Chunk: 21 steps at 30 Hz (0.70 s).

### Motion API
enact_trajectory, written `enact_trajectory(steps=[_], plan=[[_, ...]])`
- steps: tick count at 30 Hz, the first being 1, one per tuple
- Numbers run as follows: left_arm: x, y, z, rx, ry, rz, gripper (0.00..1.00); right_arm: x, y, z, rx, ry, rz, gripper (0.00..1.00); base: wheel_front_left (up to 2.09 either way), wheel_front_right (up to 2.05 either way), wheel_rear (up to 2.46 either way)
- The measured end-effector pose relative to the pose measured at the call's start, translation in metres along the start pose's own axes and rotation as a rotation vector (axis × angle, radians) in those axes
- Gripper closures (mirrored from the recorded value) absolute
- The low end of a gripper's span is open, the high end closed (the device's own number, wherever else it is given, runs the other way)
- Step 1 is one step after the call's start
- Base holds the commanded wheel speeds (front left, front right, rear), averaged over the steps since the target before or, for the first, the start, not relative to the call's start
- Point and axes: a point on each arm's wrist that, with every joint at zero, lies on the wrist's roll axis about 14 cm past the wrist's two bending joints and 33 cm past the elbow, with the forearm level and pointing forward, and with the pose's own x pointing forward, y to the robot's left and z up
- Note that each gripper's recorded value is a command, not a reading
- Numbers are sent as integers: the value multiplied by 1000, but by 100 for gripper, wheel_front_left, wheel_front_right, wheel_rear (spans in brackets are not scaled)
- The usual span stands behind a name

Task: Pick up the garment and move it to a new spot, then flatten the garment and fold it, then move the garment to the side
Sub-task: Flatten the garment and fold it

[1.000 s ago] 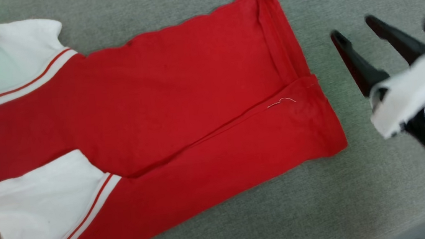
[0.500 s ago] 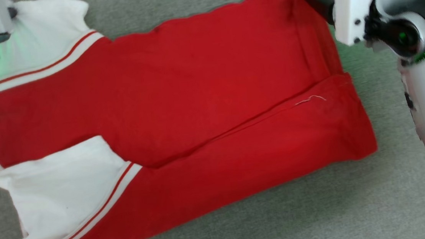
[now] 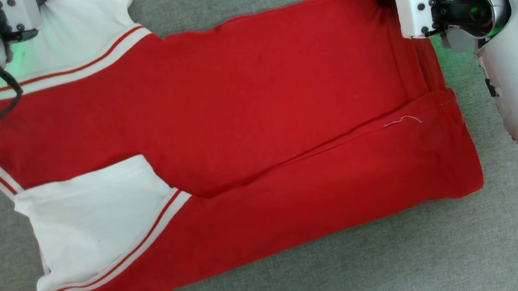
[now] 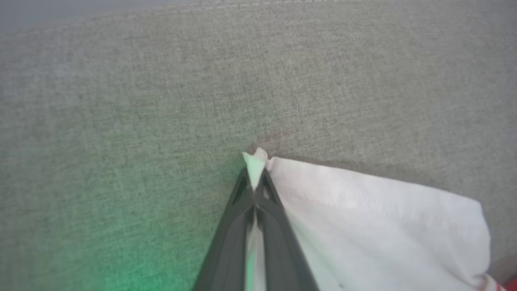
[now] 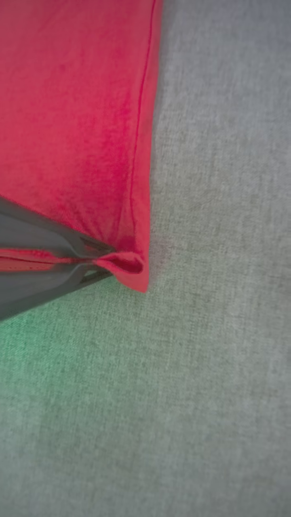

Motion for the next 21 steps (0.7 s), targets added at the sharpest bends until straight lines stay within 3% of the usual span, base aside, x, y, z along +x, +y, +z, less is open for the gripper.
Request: enact_trajectory(steps=[12,21], plan=[[-33,-20,17,95,-109,-28,100,-15,-2,8,-72,-118,-5,100,0,0,0],[-107,-20,39,186,-213,-14,100,-45,-5,1,-155,-176,-2,100,0,0,0]])
